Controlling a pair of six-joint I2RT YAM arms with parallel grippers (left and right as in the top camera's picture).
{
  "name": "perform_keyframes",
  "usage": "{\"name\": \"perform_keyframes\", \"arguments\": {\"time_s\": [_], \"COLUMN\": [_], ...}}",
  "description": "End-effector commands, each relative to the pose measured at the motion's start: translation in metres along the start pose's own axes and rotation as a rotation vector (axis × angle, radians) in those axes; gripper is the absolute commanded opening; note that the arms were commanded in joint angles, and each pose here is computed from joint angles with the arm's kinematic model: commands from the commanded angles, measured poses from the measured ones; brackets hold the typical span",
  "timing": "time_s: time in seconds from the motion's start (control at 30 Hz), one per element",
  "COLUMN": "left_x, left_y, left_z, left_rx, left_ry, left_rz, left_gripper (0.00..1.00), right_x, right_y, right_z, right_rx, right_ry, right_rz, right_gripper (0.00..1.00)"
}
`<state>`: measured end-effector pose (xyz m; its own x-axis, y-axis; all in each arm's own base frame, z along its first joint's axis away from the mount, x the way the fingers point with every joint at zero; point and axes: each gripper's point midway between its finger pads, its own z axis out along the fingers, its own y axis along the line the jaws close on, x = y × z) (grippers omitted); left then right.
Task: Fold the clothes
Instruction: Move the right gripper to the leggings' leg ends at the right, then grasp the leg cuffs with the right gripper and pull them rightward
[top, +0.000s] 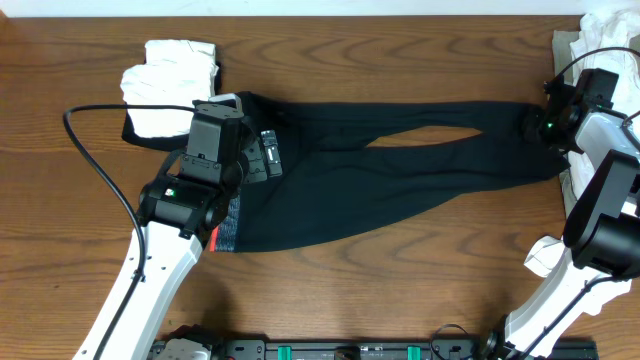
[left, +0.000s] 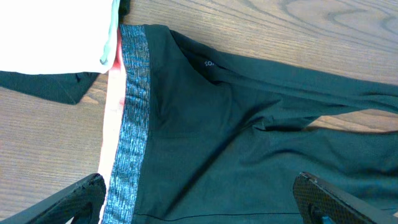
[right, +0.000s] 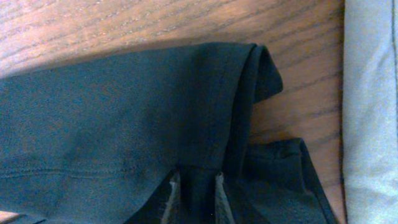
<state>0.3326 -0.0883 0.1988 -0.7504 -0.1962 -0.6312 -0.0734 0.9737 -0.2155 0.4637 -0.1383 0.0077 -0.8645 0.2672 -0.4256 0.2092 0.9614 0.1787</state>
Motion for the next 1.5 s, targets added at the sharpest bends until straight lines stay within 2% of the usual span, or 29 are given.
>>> {"name": "perform_keyframes", "arguments": {"time_s": [0.0, 0.1, 0.17, 0.2, 0.27, 0.33, 0.43, 0.73, 0.97, 1.47], "left_x": [-0.009, -0.009, -0.009, -0.009, -0.009, -0.009, -0.009, -0.009, -0.009, -0.009], "left_y": [0.001, 0.001, 0.001, 0.001, 0.001, 0.001, 0.001, 0.001, 0.001, 0.001], "left_z": [-0.006, -0.006, -0.006, -0.006, -0.006, -0.006, -0.006, -0.006, -0.006, -0.006], "left_rx": [-0.006, -0.006, -0.006, -0.006, -0.006, -0.006, -0.006, -0.006, -0.006, -0.006], "left_ry": [-0.03, -0.03, -0.03, -0.03, -0.03, -0.03, -0.03, -0.03, -0.03, -0.03], "left_rz": [0.011, 0.011, 0.011, 0.011, 0.011, 0.011, 0.011, 0.011, 0.012, 0.011], "left_gripper": [0.98, 0.98, 0.98, 0.98, 0.98, 0.98, 0.98, 0.98, 0.98, 0.98], "right_x": [-0.009, -0.02, -0.026, -0.029, -0.031, -0.031, -0.028, -0.022, -0.019, -0.011], "right_y": [-0.003, 0.0, 0.002, 0.003, 0.002, -0.002, -0.005, -0.007, -0.007, -0.008], "right_z": [-0.004, -0.013, -0.02, -0.023, -0.027, -0.027, -0.028, -0.026, -0.025, -0.02], "right_rx": [-0.003, -0.012, -0.018, -0.018, -0.009, -0.002, 0.0, 0.007, 0.007, 0.007], "right_ry": [-0.025, -0.056, -0.075, -0.083, -0.091, -0.091, -0.082, -0.065, -0.057, -0.05], "right_rz": [0.013, 0.006, 0.009, 0.01, 0.009, 0.013, 0.022, 0.029, 0.031, 0.032], "right_gripper": [0.17, 0.02, 0.01, 0.02, 0.17, 0.27, 0.33, 0.33, 0.27, 0.27]}}
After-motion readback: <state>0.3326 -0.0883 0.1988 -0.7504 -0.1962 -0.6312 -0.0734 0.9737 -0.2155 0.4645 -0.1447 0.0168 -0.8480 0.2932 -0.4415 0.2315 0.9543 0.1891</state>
